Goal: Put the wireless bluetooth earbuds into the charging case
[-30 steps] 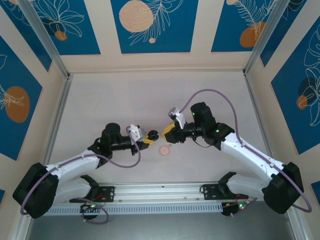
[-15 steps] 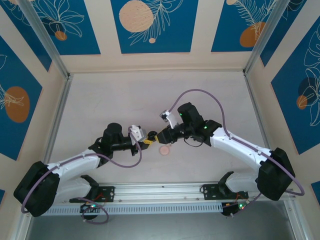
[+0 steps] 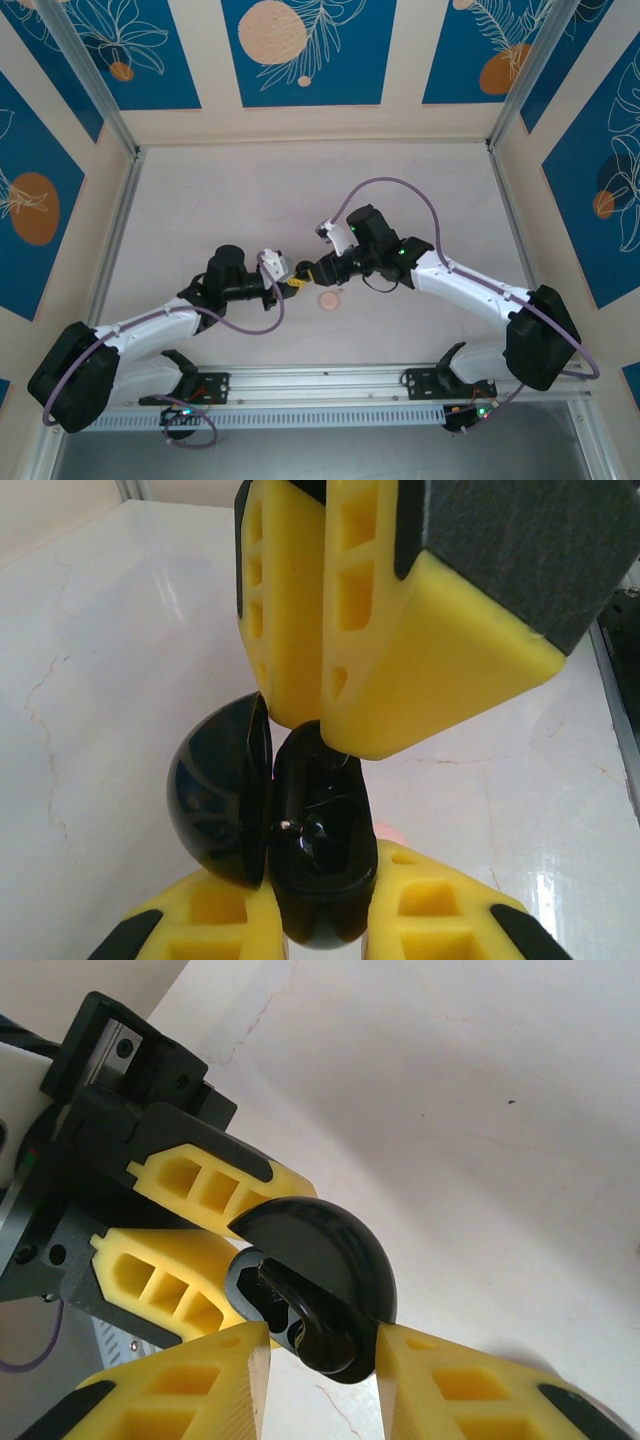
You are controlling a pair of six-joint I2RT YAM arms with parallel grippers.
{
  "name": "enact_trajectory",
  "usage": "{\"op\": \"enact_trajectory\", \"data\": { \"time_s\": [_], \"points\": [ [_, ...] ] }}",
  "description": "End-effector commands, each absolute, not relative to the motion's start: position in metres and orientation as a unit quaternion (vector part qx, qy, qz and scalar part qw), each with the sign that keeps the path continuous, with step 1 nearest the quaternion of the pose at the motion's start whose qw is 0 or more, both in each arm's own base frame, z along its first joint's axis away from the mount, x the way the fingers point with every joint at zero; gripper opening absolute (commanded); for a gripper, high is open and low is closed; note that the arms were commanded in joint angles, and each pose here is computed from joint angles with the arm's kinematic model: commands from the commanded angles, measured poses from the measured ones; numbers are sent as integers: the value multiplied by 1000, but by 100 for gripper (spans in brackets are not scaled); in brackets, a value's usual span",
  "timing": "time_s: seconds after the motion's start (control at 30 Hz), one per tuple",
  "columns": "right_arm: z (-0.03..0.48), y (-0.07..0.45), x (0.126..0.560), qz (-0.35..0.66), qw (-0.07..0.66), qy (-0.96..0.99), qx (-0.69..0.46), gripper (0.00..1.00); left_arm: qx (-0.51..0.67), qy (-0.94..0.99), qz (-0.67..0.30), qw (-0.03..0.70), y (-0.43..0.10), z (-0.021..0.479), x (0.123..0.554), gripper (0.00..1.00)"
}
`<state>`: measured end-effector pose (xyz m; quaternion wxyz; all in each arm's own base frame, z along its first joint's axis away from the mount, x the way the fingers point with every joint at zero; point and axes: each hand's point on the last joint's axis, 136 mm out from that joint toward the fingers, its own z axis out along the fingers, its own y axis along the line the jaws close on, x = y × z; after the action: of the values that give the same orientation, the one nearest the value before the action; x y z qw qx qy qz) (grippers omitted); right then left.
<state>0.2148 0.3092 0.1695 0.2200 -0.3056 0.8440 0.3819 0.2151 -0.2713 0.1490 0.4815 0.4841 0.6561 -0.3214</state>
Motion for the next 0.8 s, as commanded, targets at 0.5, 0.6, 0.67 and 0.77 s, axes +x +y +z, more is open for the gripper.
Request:
{"op": "enact_trajectory", "data": {
  "time_s": [0.5, 0.6, 0.67, 0.77],
  "points": [
    [164, 308, 227, 331, 244, 859, -306, 20, 498, 633, -328, 493, -279, 164, 212, 14],
    [167, 307, 226, 332, 250, 856, -308, 18, 499, 635, -326, 492, -279, 163, 212, 14],
    [169, 307, 225, 334, 253, 854, -310, 17, 497, 637, -323, 493, -278, 163, 213, 14],
    [172, 304, 224, 332, 260, 852, -311, 16, 497, 642, -318, 489, -277, 161, 215, 14]
  ]
}}
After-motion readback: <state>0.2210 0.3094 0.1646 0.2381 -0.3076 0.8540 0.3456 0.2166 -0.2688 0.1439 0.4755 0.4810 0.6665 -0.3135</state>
